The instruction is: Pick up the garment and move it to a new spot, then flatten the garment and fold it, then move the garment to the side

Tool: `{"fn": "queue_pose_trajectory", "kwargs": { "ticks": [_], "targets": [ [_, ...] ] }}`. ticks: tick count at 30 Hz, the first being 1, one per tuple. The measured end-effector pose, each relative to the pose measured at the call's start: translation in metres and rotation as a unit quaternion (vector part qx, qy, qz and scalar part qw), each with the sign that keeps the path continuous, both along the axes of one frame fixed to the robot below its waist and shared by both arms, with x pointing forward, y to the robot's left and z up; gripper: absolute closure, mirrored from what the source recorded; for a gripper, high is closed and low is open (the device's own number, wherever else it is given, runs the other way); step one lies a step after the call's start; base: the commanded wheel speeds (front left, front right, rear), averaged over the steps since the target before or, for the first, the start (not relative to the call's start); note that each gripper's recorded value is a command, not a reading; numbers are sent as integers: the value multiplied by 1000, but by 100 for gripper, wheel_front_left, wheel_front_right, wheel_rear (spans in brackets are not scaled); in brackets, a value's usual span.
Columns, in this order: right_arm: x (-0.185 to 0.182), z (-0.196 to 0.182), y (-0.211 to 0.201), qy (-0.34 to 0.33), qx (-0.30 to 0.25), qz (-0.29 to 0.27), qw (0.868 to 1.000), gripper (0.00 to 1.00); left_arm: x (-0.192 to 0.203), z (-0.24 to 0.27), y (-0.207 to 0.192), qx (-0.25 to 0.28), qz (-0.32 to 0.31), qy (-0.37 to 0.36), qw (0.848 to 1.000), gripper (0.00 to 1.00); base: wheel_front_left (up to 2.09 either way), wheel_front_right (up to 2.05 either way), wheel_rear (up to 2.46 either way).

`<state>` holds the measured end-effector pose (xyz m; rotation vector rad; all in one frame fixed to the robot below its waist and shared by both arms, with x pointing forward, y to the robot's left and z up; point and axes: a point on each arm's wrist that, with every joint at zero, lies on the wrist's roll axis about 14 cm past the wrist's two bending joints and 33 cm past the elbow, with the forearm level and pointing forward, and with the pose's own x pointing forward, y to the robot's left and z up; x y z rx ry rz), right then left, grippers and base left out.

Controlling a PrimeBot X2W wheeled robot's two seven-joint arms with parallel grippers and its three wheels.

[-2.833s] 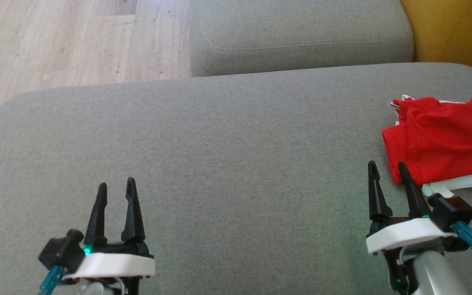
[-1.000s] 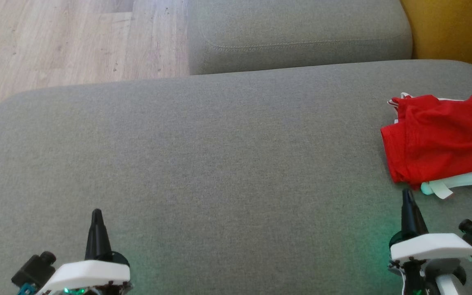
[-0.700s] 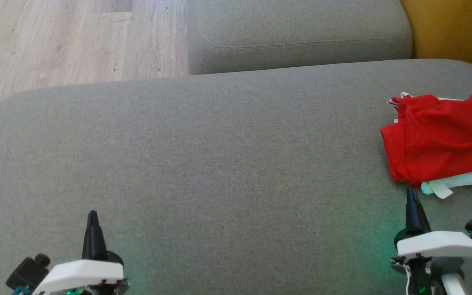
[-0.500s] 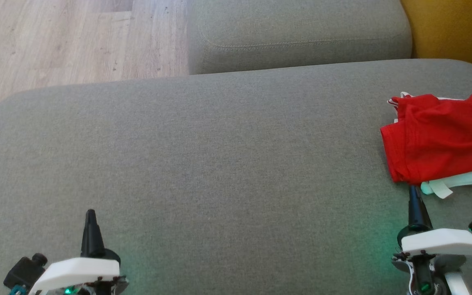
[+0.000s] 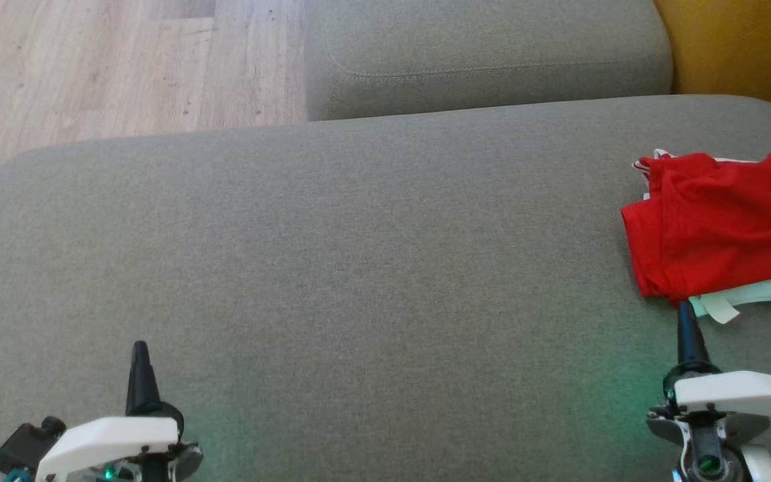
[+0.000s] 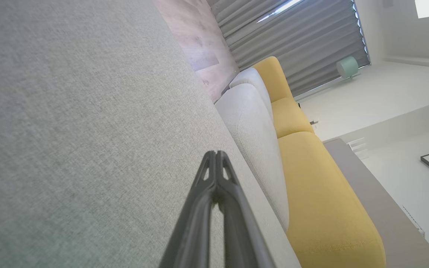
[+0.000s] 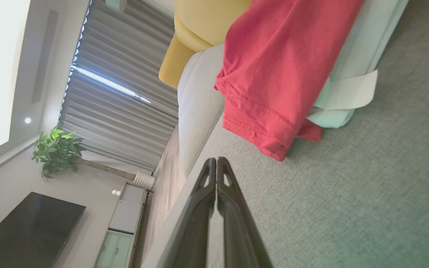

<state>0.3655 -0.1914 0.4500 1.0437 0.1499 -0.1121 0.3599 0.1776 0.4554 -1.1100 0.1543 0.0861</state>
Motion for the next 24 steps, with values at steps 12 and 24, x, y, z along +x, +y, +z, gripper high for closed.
{"fn": "queue_pose_trajectory", "kwargs": {
  "ticks": [12,24],
  "targets": [
    [2,5,-5,-8,69,-15,997,100,3,3,1,-60,3,-3,998,100,0,0,0],
    [3,11,-9,-18,133,-27,991,100,7,9,5,-116,12,-10,993,100,0,0,0]
  ]
}}
